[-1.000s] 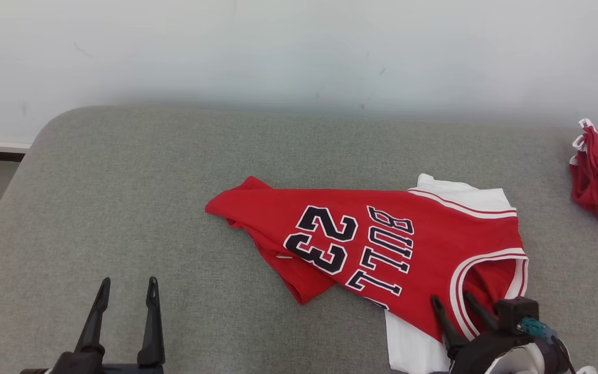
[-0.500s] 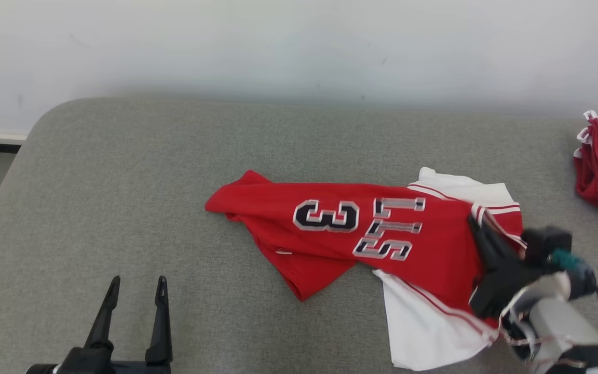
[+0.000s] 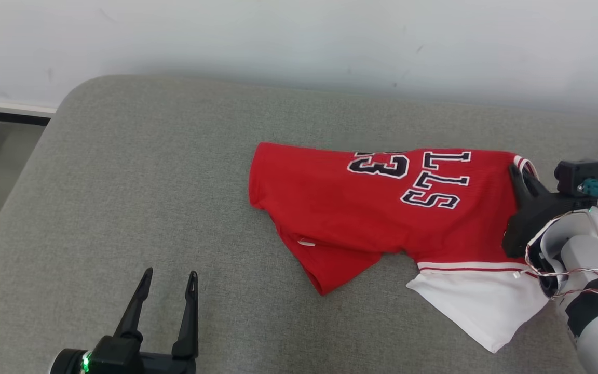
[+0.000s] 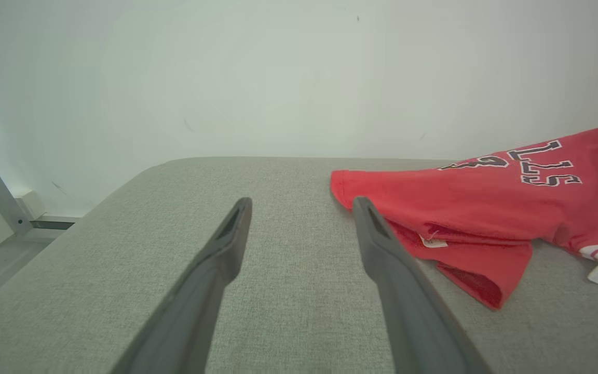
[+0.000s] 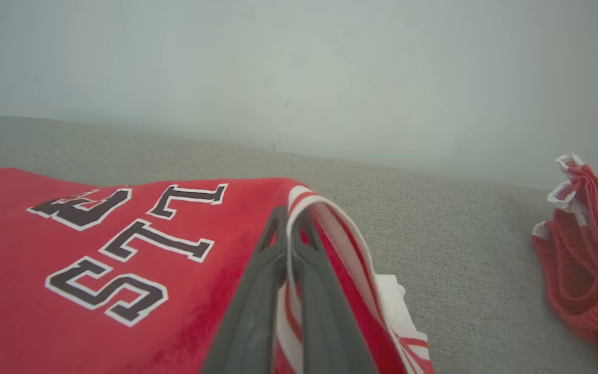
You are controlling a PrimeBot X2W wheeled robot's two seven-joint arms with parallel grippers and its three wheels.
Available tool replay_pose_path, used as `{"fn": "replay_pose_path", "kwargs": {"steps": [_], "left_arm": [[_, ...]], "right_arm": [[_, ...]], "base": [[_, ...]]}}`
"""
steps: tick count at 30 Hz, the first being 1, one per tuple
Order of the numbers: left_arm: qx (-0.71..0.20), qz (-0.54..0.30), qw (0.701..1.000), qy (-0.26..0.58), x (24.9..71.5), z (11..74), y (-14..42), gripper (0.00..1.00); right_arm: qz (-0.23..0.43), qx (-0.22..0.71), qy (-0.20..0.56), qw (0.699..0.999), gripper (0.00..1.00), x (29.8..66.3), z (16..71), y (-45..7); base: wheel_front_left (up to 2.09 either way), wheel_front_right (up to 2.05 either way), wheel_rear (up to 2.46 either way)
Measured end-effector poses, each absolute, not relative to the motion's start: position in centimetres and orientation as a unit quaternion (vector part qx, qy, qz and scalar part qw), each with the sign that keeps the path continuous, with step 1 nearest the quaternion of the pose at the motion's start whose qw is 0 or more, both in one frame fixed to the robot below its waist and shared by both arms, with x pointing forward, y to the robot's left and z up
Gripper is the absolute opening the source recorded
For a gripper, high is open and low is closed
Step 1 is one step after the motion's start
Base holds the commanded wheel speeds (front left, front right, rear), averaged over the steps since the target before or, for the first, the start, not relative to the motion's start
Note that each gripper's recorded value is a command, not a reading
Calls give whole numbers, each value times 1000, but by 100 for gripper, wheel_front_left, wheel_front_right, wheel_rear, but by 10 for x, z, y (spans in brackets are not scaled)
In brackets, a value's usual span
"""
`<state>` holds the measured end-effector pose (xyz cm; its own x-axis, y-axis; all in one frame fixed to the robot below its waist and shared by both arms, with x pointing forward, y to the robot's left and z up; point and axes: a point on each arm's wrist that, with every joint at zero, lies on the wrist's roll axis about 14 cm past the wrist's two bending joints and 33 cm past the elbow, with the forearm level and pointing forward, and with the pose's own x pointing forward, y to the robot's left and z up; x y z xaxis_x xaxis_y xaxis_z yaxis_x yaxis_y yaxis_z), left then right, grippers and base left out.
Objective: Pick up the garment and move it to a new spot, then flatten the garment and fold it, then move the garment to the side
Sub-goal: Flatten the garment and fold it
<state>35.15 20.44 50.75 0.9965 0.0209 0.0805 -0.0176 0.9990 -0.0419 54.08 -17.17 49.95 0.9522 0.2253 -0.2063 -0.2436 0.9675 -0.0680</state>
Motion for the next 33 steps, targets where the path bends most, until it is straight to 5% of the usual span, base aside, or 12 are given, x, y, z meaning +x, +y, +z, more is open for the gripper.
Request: {"fn": "replay_pose_path", "kwargs": {"steps": [21,33], "left_arm": [[-26,-19,998,-57,355,516,186,100],[-23,-31,998,-55,359,516,179,100]], "right_arm": [[101,-35,-3,994,100,493,539,-208],[65,32,78,994,100,401,447,-214]], "base": [[0,0,0],[0,0,0]]}}
